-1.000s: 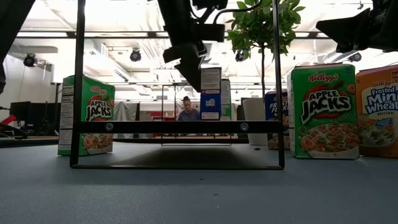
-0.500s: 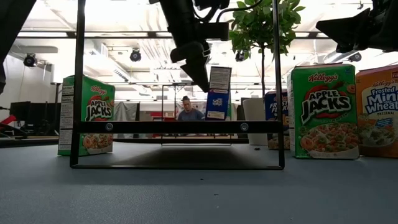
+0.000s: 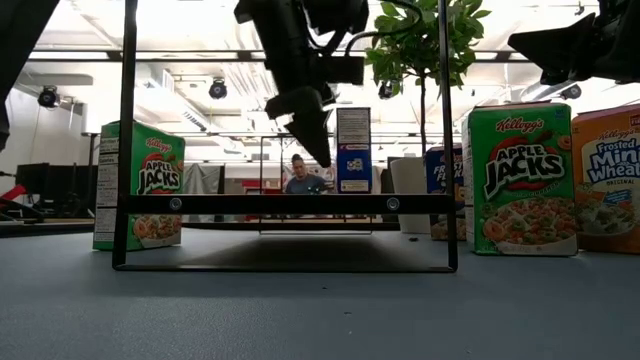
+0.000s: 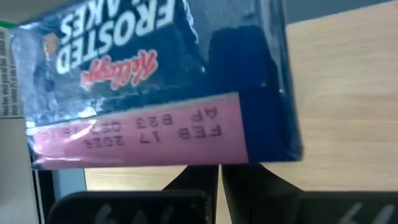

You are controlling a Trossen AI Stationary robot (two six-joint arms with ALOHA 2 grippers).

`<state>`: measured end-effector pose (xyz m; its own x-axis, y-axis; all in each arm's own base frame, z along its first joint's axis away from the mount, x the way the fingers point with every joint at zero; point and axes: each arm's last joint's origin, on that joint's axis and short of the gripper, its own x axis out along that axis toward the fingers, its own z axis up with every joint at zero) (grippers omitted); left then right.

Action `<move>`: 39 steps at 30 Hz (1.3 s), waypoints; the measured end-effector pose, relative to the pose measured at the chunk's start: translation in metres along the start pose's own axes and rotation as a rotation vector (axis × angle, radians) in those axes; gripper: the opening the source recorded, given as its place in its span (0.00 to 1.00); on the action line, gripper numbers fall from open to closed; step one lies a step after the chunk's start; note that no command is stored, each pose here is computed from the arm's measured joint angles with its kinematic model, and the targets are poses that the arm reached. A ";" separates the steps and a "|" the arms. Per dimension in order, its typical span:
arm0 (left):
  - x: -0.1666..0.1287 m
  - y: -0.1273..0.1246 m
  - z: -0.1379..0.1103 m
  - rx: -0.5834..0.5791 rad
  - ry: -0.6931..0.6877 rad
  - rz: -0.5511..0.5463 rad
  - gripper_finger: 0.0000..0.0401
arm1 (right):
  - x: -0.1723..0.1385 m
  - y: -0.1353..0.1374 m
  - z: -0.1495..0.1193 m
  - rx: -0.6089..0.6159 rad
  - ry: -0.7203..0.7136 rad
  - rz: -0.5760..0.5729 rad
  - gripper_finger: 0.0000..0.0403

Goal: Stack cereal on shelf
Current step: Put the top left blue cereal box on the shelf

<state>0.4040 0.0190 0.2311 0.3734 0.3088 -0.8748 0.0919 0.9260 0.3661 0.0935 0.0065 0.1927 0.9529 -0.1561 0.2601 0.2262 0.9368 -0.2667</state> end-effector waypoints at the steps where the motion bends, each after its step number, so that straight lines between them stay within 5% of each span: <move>1: 0.001 0.000 0.000 -0.005 -0.006 0.003 0.00 | 0.000 0.000 0.000 0.000 0.000 0.000 0.02; 39: 0.004 0.009 0.005 -0.060 -0.076 0.002 0.00 | 0.000 0.000 0.000 -0.001 -0.001 0.000 0.02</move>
<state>0.4107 0.0271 0.2328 0.4426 0.2950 -0.8468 0.0369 0.9376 0.3458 0.0935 0.0065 0.1928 0.9527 -0.1561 0.2608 0.2266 0.9366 -0.2671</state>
